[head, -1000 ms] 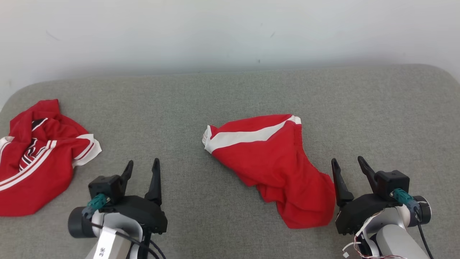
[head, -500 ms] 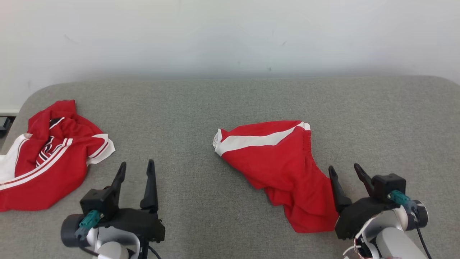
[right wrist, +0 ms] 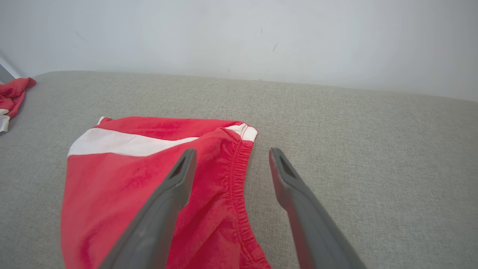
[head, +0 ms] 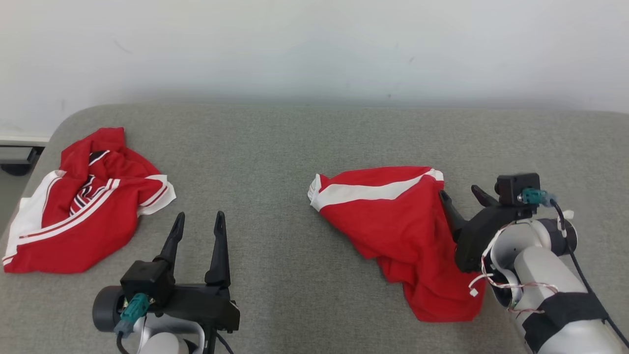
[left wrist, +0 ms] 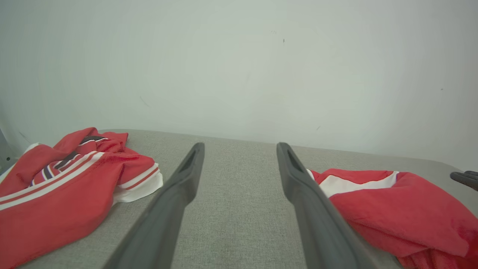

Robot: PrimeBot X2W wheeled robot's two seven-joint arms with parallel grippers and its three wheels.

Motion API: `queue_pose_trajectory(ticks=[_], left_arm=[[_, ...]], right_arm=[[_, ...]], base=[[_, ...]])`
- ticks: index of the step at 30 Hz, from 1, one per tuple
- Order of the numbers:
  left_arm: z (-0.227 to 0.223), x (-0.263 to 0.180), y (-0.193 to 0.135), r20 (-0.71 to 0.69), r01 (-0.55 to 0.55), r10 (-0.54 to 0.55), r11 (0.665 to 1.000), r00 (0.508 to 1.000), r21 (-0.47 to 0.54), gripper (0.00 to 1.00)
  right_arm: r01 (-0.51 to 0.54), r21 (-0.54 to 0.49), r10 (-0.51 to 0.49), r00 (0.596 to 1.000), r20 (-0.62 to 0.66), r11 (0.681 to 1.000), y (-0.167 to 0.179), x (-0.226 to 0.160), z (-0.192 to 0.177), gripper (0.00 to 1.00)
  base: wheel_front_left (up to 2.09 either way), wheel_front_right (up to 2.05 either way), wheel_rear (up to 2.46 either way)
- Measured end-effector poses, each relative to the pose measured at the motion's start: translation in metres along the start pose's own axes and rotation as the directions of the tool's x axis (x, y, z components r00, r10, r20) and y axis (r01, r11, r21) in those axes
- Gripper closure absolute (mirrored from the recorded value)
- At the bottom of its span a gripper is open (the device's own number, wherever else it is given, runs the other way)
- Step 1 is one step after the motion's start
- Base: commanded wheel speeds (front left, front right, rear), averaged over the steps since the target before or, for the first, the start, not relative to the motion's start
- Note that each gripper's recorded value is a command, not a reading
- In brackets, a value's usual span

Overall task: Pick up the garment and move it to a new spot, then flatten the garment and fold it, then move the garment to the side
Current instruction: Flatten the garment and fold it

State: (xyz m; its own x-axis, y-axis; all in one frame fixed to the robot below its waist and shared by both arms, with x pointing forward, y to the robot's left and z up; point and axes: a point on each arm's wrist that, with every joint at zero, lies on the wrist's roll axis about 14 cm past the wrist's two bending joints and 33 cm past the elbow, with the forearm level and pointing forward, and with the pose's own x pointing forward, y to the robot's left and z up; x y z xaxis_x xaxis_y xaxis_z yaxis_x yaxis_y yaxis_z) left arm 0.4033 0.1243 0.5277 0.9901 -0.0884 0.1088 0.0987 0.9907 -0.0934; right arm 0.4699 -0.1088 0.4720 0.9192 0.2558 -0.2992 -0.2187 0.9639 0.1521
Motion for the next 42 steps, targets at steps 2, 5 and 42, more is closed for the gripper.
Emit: queue_pose_trajectory(ticks=[2,5,42], left_arm=[[0.004,0.000,0.001,0.014,0.000,0.000,1.000,1.000,0.014,0.00],[0.007,-0.002,0.004,0.022,-0.010,0.010,1.000,1.000,0.019,0.00],[0.009,0.005,0.013,0.020,-0.046,0.046,0.999,0.999,0.000,0.00]], right_arm=[[-0.007,-0.003,0.007,0.999,-0.034,1.000,0.002,0.006,-0.002,0.00],[-0.013,-0.008,0.012,0.996,-0.093,1.000,0.005,0.014,-0.007,0.00],[-0.047,-0.027,0.046,0.998,-0.044,0.999,0.010,0.048,0.022,1.00]], base=[[0.00,0.00,0.00],[0.00,0.00,0.00],[0.00,0.00,0.00]])
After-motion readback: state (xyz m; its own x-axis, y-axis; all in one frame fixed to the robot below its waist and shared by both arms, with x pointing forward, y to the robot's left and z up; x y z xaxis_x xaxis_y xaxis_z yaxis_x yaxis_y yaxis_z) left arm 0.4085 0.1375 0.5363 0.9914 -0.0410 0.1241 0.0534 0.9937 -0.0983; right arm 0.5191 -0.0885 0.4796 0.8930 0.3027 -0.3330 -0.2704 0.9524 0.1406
